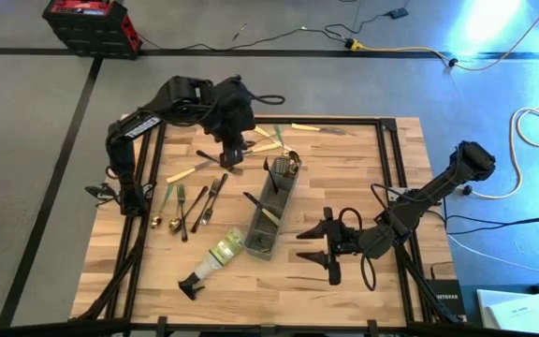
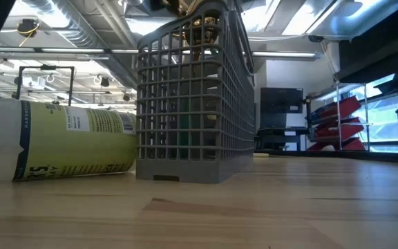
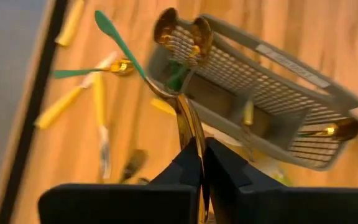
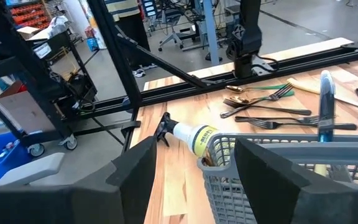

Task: Sort silverware
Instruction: Put the spoon into the silverware basket

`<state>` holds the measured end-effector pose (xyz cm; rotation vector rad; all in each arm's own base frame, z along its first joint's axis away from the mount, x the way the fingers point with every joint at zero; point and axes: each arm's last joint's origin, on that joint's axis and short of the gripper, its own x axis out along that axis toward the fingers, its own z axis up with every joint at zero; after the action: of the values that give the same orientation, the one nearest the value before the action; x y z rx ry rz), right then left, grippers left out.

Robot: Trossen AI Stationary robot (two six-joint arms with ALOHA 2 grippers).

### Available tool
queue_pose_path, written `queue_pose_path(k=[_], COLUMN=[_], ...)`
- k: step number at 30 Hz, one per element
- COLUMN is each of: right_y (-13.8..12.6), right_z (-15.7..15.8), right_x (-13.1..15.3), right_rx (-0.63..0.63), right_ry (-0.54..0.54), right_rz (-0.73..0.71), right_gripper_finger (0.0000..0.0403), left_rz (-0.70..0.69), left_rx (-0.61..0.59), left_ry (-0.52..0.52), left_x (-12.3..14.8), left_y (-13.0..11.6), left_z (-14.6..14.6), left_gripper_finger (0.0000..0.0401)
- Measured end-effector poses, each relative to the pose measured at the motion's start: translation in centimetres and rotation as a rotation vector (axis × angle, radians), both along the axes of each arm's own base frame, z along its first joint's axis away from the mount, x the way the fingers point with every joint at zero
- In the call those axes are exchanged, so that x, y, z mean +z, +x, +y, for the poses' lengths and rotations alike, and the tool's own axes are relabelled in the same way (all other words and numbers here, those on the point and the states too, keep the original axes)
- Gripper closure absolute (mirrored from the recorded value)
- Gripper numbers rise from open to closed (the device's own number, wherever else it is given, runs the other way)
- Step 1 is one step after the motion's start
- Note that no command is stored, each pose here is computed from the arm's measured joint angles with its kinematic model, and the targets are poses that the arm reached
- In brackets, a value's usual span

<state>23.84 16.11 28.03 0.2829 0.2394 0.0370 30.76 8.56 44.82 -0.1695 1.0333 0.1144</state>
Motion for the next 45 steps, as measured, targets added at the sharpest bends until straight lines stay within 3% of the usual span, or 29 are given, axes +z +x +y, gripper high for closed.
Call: queue_pose_path(k=[11,17,31,45], right_y=[-0.1,-0.1,-0.2,-0.3], right_z=[0.0,-0.1,-0.1,-0.1], right_x=[-0.3,-0.5,-0.9,-1.0], right_rx=[0.0,0.001,0.019,0.019], right_ry=[-0.019,-0.03,-0.025,-0.031], right_rz=[0.026,0.041,0.09,0.097], right_gripper_finger=[0.0204,0.0204,0.0204,0.0204], left_rz=[-0.032,0.011,0.18,0.175], left_rx=[0.006,0.022,0.119,0.165], left_ry=[-0.229,-0.328,-0.41,-0.397], left_x=[-0.1,-1.6,-7.2,-9.1], left_y=[0.2,2.0,6.7,8.5], left_z=[-0.2,0.0,1.1,2.1], left_gripper_finger=[0.0401,0.0401,0.0401,0.04])
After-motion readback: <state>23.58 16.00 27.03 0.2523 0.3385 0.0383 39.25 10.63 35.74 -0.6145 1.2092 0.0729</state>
